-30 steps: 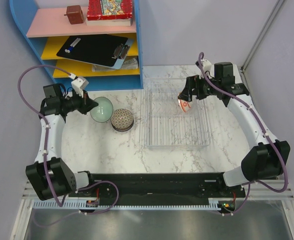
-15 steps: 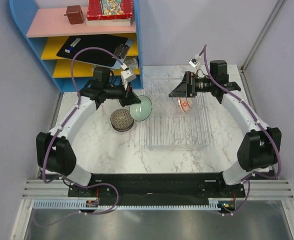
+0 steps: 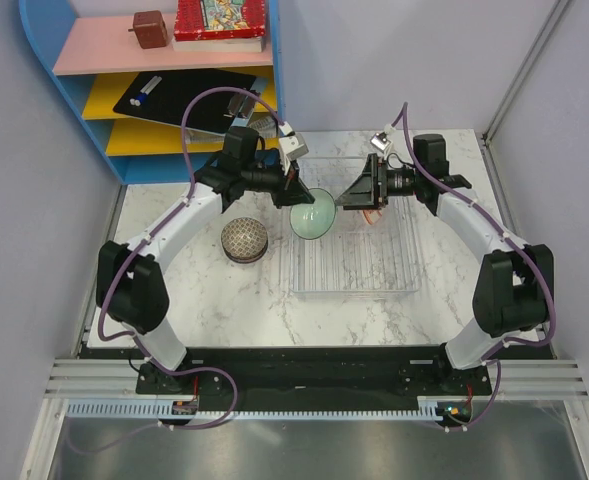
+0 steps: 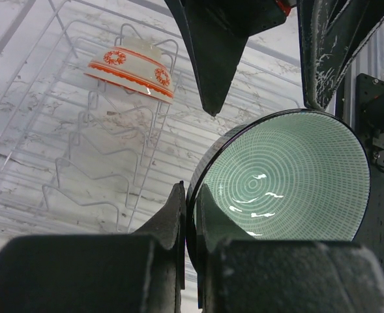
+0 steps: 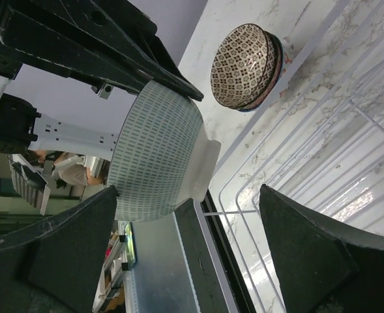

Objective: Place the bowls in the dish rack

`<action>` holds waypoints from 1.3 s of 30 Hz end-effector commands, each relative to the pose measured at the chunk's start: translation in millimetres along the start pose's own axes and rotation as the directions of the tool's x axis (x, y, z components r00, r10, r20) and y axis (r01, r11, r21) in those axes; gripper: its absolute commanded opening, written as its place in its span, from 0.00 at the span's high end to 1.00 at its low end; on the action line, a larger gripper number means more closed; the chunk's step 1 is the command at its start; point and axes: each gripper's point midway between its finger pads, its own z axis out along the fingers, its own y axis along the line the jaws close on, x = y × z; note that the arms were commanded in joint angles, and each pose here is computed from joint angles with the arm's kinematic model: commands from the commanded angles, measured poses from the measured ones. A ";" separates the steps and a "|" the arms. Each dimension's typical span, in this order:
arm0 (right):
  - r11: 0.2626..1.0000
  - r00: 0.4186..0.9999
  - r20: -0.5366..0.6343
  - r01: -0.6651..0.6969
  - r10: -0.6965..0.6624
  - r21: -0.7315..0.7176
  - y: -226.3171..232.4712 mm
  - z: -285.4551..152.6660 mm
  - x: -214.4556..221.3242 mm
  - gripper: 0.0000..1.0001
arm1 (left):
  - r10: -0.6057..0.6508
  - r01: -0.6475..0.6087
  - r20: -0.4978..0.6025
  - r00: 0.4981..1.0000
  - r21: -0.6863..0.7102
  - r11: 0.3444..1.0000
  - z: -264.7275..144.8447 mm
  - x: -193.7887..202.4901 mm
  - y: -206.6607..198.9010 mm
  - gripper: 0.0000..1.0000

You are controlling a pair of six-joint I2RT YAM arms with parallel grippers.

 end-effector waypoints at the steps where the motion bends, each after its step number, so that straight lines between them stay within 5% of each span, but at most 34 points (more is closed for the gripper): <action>1: 0.997 0.999 -0.035 0.027 -0.030 -0.077 11.0 11.2 5.3 0.02 | 0.048 -0.046 0.065 0.997 -0.023 0.999 3.6 -32.9 -1.9 0.98; 24: 0.986 0.995 -0.095 0.000 -0.016 -0.168 24.0 14.8 22.2 0.07 | 0.077 -0.073 0.056 0.995 -0.075 0.995 5.7 -34.9 7.1 0.98; 39: 0.979 0.995 -0.103 -0.003 -0.018 -0.205 29.1 21.0 20.7 0.54 | 0.070 -0.067 0.042 0.997 -0.078 0.995 12.4 -30.2 6.5 0.98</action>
